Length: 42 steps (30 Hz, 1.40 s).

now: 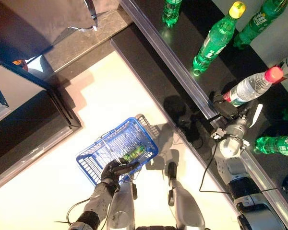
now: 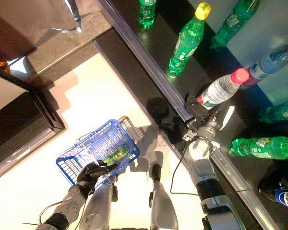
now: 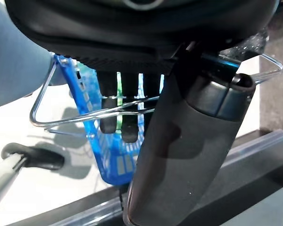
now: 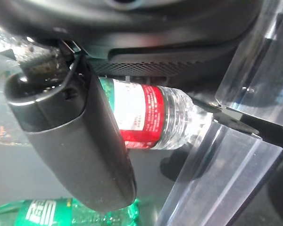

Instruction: Pick up the drink and place into the basket.

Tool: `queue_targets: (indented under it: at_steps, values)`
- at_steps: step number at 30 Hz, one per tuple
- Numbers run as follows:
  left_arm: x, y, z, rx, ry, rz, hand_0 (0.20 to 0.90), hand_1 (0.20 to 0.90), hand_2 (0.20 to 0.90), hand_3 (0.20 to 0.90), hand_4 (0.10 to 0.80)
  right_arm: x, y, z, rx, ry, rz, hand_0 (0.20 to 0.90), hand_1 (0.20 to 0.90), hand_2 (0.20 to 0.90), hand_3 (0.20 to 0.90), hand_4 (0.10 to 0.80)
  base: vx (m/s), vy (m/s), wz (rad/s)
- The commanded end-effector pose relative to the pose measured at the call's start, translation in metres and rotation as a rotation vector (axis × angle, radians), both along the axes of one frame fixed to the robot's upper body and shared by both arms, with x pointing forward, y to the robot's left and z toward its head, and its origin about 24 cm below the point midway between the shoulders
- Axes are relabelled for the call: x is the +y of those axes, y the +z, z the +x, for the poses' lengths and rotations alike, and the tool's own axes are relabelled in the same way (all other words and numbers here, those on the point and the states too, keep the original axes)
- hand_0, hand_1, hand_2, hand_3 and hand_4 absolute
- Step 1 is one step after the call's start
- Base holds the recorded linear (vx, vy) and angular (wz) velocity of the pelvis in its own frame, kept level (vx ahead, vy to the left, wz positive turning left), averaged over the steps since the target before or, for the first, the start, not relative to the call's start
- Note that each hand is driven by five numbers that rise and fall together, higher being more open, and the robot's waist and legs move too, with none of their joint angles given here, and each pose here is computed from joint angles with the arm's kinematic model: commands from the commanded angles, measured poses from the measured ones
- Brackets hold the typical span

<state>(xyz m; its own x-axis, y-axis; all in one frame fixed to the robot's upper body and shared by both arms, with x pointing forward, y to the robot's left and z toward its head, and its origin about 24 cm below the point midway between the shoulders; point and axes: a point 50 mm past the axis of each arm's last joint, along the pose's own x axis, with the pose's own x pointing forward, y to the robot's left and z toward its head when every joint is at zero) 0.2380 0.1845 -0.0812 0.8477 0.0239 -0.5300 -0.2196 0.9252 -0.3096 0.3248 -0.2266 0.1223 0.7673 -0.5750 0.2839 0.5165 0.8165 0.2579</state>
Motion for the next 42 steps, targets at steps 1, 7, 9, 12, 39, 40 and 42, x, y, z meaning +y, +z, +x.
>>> queue_targets:
  at_steps: [1,7,9,12,39,40,42]
  values:
    - [-0.002,0.003,-0.009,-0.060,-0.027,-0.003,0.300,0.300,0.300,0.200,0.100,-0.031,0.070,0.000,-0.283,-0.067,-0.018,0.596,0.596,0.596,0.546,0.446,0.000,0.000,0.00]
    - [-0.008,0.010,-0.005,-0.103,-0.036,-0.029,0.300,0.300,0.300,0.200,0.100,-0.044,0.087,0.002,-0.315,-0.120,-0.042,0.300,0.300,0.300,0.200,0.100,-0.006,0.021,0.03]
    - [-0.009,0.011,-0.005,-0.117,-0.038,-0.039,0.300,0.300,0.300,0.200,0.100,-0.046,0.092,0.002,-0.331,-0.131,-0.053,0.300,0.300,0.300,0.200,0.100,-0.024,0.035,0.06]
    - [-0.011,0.015,-0.004,-0.136,-0.039,-0.051,0.300,0.300,0.300,0.200,0.100,-0.046,0.100,0.000,-0.364,-0.138,-0.067,0.300,0.300,0.300,0.200,0.100,-0.041,0.021,0.05]
    - [-0.001,0.042,-0.016,-0.288,0.029,-0.138,0.300,0.300,0.300,0.200,0.100,0.003,0.093,-0.039,-0.448,0.102,-0.350,0.300,0.300,0.300,0.200,0.100,0.058,0.016,0.00]
    - [-0.001,0.047,-0.015,-0.308,0.027,-0.146,0.300,0.300,0.300,0.200,0.100,0.013,0.097,-0.044,-0.487,0.160,-0.375,0.300,0.300,0.300,0.200,0.100,0.079,0.019,-0.01]
    - [-0.002,0.056,-0.012,-0.331,0.016,-0.160,0.300,0.300,0.300,0.200,0.100,0.028,0.105,-0.052,-0.544,0.285,-0.404,0.300,0.300,0.300,0.200,0.100,0.115,0.025,0.00]
